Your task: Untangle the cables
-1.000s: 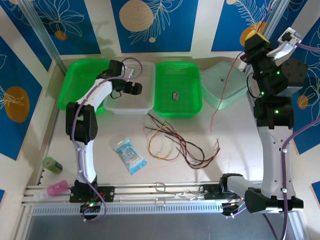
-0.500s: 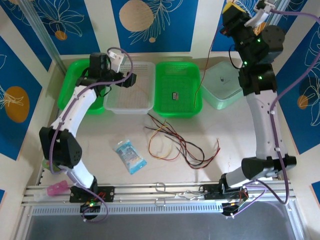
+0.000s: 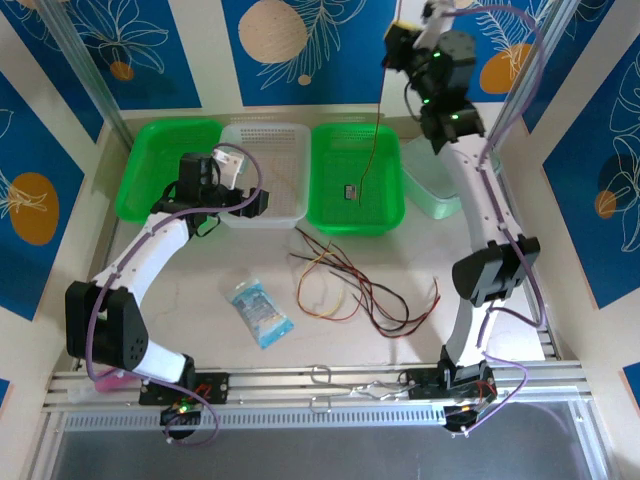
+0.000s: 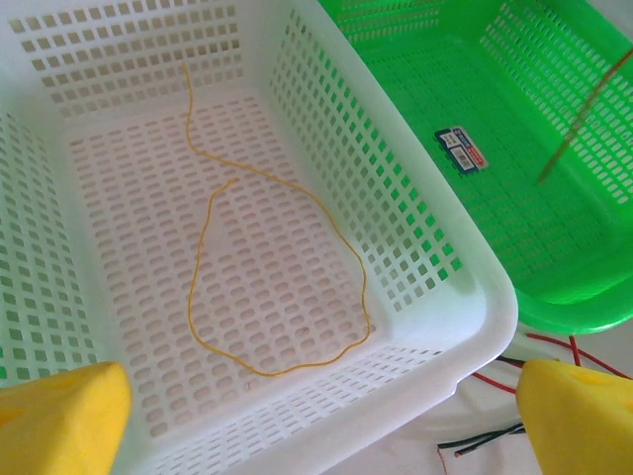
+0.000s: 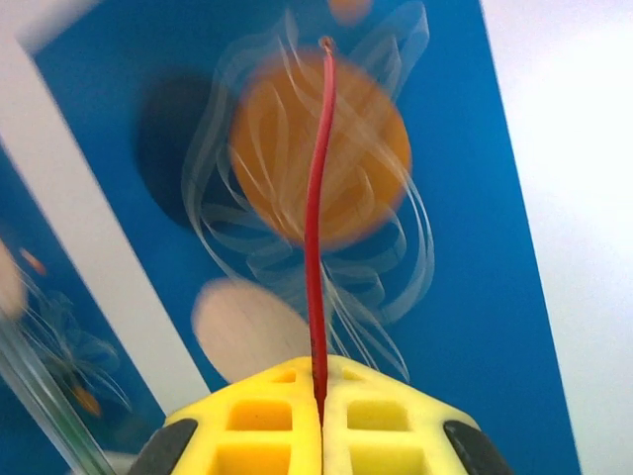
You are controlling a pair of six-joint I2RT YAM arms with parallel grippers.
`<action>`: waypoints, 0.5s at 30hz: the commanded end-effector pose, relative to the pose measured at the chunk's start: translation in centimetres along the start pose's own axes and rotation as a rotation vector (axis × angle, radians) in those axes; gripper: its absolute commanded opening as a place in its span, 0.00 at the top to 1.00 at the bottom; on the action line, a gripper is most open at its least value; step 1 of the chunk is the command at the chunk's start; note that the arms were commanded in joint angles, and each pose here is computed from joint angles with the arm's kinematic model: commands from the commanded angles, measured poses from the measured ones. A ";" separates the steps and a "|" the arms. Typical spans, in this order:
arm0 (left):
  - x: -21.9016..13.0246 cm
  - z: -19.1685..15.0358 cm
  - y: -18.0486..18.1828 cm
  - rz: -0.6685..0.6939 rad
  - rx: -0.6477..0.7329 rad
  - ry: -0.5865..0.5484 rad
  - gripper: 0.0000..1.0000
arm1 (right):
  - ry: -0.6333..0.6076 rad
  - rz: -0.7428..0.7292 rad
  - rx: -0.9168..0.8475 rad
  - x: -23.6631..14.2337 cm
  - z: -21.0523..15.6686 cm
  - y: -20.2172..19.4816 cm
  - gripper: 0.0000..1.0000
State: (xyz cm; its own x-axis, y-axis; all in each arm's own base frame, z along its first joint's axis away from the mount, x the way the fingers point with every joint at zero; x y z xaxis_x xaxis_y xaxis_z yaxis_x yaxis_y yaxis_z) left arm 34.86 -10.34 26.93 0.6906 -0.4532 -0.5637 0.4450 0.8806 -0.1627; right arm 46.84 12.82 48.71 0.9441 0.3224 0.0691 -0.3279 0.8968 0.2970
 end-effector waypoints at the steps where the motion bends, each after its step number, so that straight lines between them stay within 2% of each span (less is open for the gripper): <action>1: -1.1 0.3 -0.8 -0.020 -0.003 -0.071 0.01 | 0.257 -0.169 -0.100 2.4 -10.4 -1.8 1.00; 6: -1.6 -1.2 -0.9 -0.007 -0.030 -0.064 0.02 | 0.600 -0.261 -0.105 3.0 -21.5 -3.1 1.00; 9: -1.8 -1.9 -1.0 -0.003 -0.044 -0.060 0.02 | 0.826 -0.244 -0.053 2.8 -27.0 -3.8 1.00; 12: -1.9 -2.4 -1.1 -0.006 -0.055 -0.049 0.03 | 1.006 -0.324 -0.008 2.3 -31.0 -5.1 1.00; 15: -2.4 -2.8 -1.3 -0.013 -0.053 -0.040 0.03 | 1.112 -0.351 0.027 2.0 -33.5 -6.1 1.00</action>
State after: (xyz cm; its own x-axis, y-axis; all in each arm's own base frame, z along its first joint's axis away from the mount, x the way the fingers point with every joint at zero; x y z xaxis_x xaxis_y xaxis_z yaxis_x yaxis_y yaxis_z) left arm 31.84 -9.94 25.46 0.6968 -0.4578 -0.5522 0.4156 0.8851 -0.2094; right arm 50.41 18.78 15.34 0.5316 0.1595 -0.8318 -0.0854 0.9872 0.1347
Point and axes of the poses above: each hand's point on the last joint's axis, 136 mm out from that joint toward the fingers, its own x axis out along the fingers, its own y axis along the line the jaws close on, z = x × y, the point moved 9 cm from there along -x, back along the fingers, and after that the axes turned 2 degrees about -x, right-handed, at the moved point
